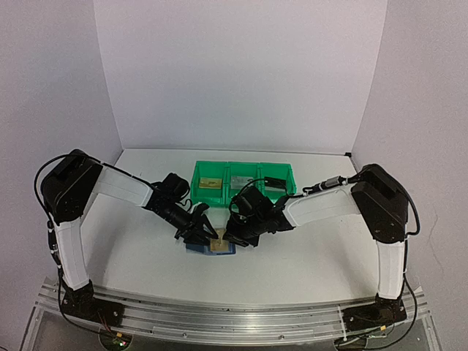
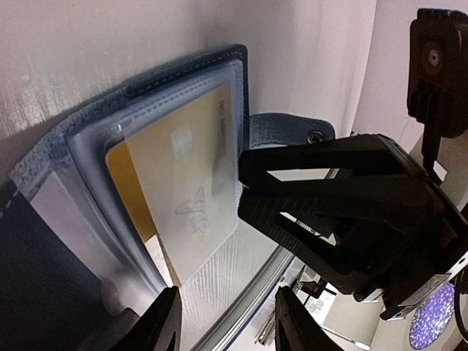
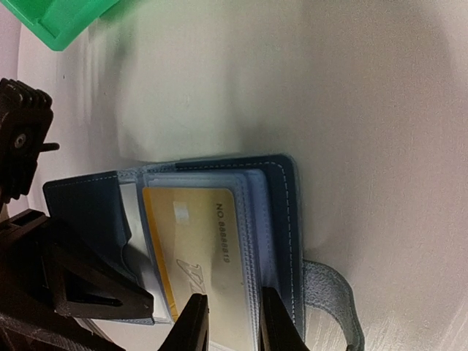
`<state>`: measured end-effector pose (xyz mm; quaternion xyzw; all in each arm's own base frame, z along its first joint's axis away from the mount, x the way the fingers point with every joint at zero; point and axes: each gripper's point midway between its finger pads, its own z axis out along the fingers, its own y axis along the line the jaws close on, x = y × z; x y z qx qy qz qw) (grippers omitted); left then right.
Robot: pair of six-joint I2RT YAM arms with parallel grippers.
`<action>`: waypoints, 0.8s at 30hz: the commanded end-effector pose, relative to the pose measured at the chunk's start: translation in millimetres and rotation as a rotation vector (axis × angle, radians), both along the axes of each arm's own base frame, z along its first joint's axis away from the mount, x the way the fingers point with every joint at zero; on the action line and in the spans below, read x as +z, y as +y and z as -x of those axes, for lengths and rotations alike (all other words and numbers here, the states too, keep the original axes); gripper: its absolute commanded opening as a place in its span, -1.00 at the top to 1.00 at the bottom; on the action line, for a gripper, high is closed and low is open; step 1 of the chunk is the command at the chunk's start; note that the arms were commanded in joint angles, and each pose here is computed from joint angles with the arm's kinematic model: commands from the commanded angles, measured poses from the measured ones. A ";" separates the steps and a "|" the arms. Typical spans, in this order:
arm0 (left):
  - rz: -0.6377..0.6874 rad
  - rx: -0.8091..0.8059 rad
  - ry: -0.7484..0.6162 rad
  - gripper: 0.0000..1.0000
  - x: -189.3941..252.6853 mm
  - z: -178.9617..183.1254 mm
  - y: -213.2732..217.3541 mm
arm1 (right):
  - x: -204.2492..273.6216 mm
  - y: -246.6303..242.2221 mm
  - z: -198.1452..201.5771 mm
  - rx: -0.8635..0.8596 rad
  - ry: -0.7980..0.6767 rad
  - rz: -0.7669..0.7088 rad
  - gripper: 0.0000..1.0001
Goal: Take the credit cards out of the card holder
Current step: Remove the credit card from the card holder.
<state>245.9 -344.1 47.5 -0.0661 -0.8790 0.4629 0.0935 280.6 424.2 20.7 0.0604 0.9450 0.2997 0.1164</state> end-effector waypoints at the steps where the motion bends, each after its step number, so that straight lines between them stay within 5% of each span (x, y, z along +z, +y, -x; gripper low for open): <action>1: -0.025 0.050 -0.007 0.18 -12.7 -15.8 6.5 | -17.6 -9.7 5.1 -0.019 0.042 0.034 0.57; 11: -0.084 0.019 -0.118 0.10 -39.7 -25.7 11.7 | -29.0 -10.2 11.6 -0.019 0.080 0.023 0.59; 16: -0.052 0.017 -0.113 0.23 -45.2 -25.0 7.9 | -36.1 -8.0 17.1 -0.015 0.107 -0.008 0.60; 24: -0.002 0.017 -0.127 0.72 -35.0 -26.9 4.2 | -38.1 -6.0 19.8 -0.020 0.119 -0.042 0.63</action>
